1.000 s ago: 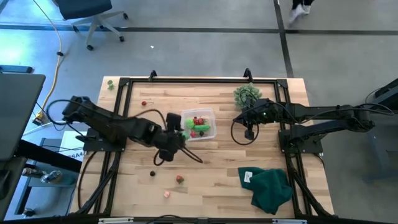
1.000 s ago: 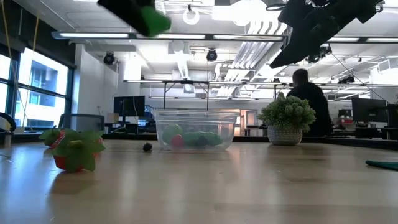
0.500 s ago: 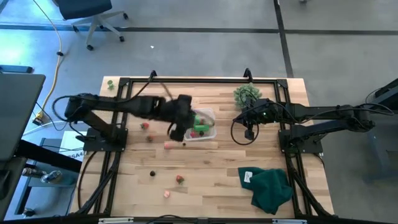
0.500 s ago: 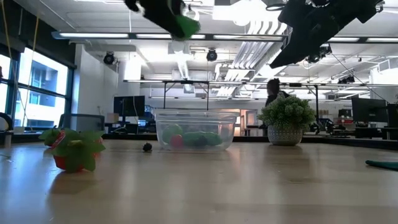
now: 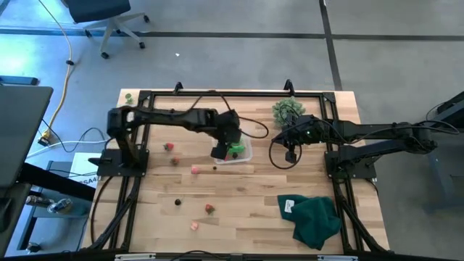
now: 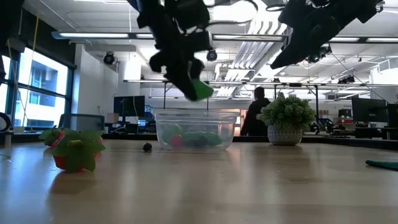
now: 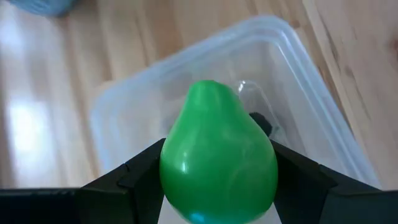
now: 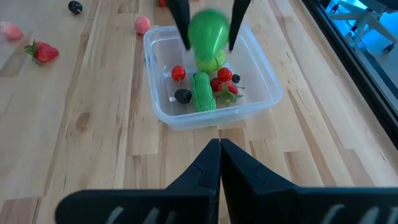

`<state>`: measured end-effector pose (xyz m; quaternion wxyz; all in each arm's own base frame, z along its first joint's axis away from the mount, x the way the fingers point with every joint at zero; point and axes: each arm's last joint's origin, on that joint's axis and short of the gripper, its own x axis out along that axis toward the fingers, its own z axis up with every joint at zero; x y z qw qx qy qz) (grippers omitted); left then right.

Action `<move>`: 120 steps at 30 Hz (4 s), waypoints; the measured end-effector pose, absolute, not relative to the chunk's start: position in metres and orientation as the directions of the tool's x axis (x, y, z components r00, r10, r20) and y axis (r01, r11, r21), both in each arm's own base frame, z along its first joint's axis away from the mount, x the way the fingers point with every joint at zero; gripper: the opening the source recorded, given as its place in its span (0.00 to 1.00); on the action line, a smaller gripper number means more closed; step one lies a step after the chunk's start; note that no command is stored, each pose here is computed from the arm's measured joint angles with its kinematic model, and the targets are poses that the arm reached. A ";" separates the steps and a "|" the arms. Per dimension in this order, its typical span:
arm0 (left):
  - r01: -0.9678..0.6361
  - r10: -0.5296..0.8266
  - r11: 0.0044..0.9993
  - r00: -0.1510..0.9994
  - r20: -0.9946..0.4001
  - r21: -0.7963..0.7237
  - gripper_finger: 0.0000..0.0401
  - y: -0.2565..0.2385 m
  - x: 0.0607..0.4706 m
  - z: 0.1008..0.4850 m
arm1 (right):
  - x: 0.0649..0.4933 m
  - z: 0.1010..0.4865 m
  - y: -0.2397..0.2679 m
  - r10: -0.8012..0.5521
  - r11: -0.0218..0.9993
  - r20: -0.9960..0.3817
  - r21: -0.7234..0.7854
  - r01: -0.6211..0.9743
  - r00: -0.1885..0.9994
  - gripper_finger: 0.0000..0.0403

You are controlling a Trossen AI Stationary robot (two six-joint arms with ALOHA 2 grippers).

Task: Pick and placing Produce into tupperware
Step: Put the pear into the transparent bin, then put the red cherry into the transparent bin

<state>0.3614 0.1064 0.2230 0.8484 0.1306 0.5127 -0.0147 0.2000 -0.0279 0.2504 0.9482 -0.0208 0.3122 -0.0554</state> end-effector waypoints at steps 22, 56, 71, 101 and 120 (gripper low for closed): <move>0.186 0.044 0.976 0.337 -0.940 0.112 0.57 0.107 0.367 0.182 | 0.200 0.250 -0.028 -0.118 0.993 -0.589 -0.074 0.092 0.799 0.00; 0.160 0.041 0.982 0.339 -0.940 0.100 0.68 0.101 0.367 0.177 | 0.200 0.250 -0.028 -0.118 0.993 -0.590 -0.074 0.092 0.799 0.00; 0.184 0.104 0.969 0.310 -0.945 0.166 0.68 0.090 0.375 0.225 | 0.200 0.250 -0.028 -0.118 0.993 -0.589 -0.074 0.092 0.799 0.00; -0.107 0.342 0.940 0.296 -0.892 0.325 0.50 0.090 0.263 0.315 | 0.200 0.250 -0.028 -0.118 0.993 -0.589 -0.074 0.092 0.799 0.00; -0.636 0.243 0.767 0.170 -0.955 0.082 0.46 0.221 0.117 0.265 | 0.200 0.250 -0.028 -0.118 0.993 -0.590 -0.074 0.092 0.798 0.00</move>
